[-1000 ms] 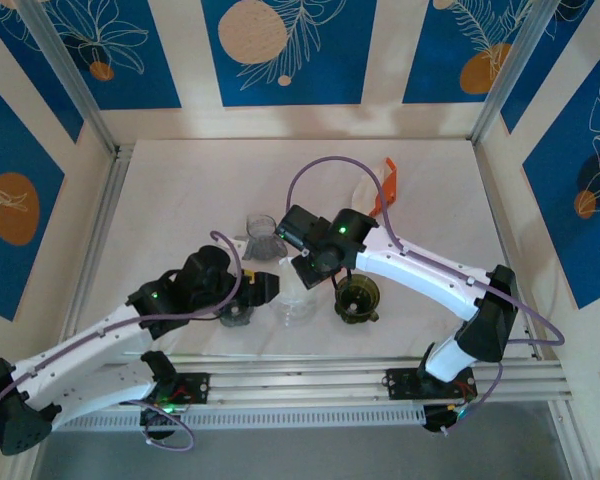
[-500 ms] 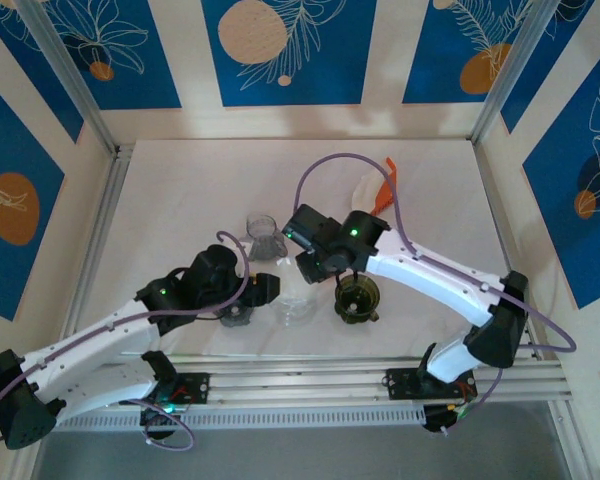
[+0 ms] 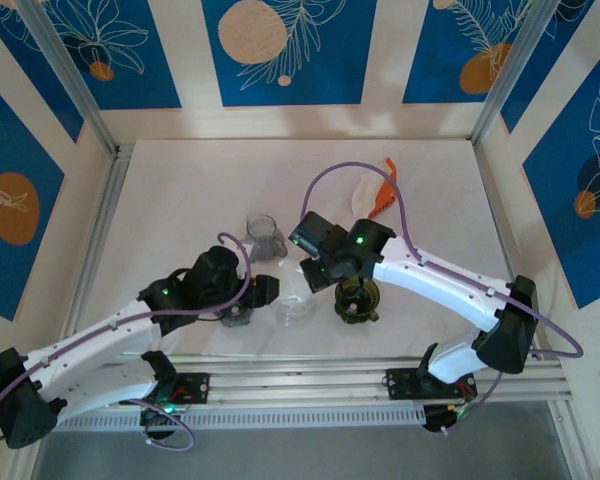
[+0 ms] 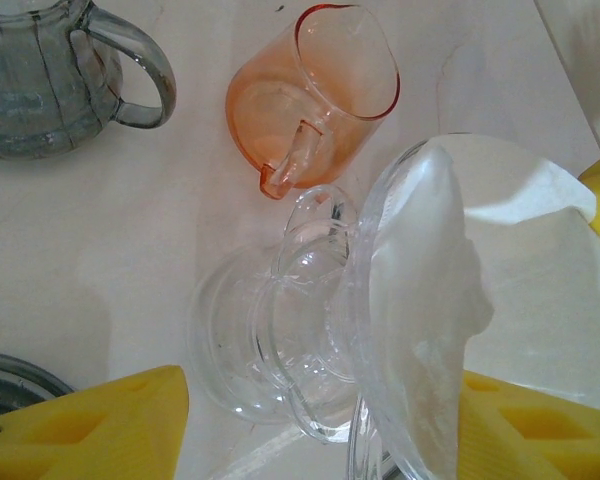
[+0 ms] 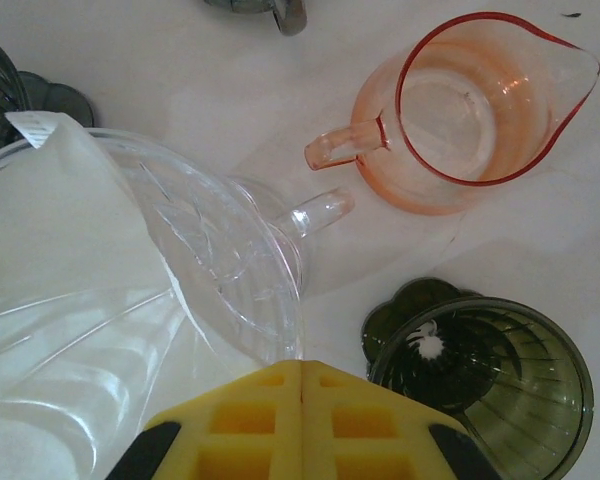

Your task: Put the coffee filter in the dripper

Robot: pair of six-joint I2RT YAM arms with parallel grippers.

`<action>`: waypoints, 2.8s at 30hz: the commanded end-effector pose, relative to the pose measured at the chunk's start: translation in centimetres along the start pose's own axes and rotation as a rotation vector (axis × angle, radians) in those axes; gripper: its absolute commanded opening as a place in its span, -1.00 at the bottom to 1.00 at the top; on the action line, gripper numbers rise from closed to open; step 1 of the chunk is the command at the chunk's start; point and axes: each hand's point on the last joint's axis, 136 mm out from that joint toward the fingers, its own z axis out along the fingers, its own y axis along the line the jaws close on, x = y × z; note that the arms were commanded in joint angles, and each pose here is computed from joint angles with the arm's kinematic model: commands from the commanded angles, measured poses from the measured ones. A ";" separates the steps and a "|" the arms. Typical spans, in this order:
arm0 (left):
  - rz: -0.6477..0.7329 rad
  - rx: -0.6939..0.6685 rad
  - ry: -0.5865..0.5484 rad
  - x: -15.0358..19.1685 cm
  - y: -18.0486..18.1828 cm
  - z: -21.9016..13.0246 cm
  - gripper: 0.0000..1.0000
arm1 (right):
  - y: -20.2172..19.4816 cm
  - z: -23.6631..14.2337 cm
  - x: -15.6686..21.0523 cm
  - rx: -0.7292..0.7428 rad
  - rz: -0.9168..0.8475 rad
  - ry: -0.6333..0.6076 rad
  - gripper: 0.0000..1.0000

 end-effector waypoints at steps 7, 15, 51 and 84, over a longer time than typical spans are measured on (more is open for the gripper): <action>-0.012 0.000 0.017 0.4 0.4 0.1 0.29 | -0.5 -1.6 -0.6 -0.003 0.038 -0.047 -0.30; -0.015 0.012 0.014 0.2 0.2 0.1 0.32 | 1.1 -1.5 -0.9 -0.115 0.031 -0.028 0.38; -0.011 0.017 0.027 0.3 0.0 0.0 0.43 | 1.2 6.3 1.0 -0.085 0.054 0.179 0.60; -0.024 0.026 -0.035 -1.5 -0.3 -0.9 0.75 | 1.0 8.6 2.1 -0.018 0.033 0.225 0.59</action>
